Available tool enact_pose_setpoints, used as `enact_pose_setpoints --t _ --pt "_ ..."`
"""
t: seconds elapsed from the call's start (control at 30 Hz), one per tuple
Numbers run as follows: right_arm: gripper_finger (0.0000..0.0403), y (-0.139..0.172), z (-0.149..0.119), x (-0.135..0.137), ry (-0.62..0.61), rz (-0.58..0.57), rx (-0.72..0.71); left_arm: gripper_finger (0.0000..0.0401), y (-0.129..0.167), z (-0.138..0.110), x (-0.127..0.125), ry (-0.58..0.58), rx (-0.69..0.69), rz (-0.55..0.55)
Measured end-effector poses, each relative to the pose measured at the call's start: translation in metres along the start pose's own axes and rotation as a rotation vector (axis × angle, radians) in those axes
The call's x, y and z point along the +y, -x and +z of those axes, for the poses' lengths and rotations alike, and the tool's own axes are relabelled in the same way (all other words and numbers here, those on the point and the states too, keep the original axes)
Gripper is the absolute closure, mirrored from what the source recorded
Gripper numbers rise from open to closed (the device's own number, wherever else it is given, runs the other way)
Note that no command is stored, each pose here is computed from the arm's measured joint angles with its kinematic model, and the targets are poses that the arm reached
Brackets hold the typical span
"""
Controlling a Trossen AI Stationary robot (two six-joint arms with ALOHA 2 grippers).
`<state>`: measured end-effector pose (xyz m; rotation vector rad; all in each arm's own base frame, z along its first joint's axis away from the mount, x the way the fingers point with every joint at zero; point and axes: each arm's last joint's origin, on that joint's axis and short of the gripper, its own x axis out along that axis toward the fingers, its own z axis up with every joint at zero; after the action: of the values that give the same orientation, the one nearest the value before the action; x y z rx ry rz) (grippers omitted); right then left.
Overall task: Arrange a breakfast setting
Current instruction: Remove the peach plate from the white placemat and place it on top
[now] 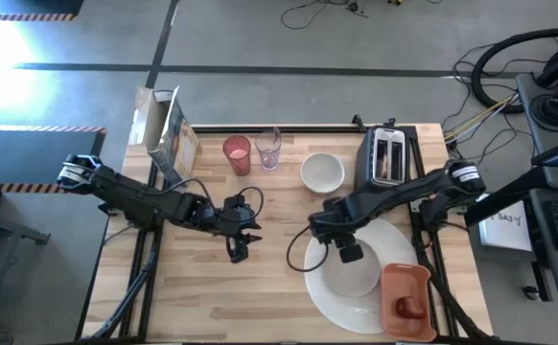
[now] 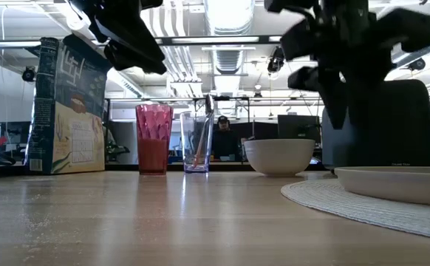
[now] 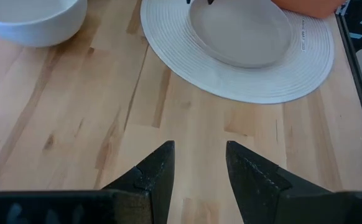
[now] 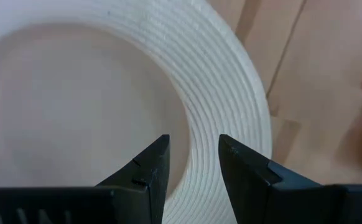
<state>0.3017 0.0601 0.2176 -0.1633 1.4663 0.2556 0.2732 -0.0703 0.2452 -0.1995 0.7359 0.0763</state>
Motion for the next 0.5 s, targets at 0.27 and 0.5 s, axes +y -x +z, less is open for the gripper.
enact_pose_setpoints --t 0.27,0.5 --pt "0.0275 -0.023 0.005 -0.001 0.069 0.015 0.074 0.0273 0.001 -0.001 -0.003 0.008 0.002 -0.007" --pt "0.0275 -0.036 0.007 -0.002 0.087 0.020 0.112 0.0273 0.001 -0.002 -0.003 0.012 0.004 -0.009"
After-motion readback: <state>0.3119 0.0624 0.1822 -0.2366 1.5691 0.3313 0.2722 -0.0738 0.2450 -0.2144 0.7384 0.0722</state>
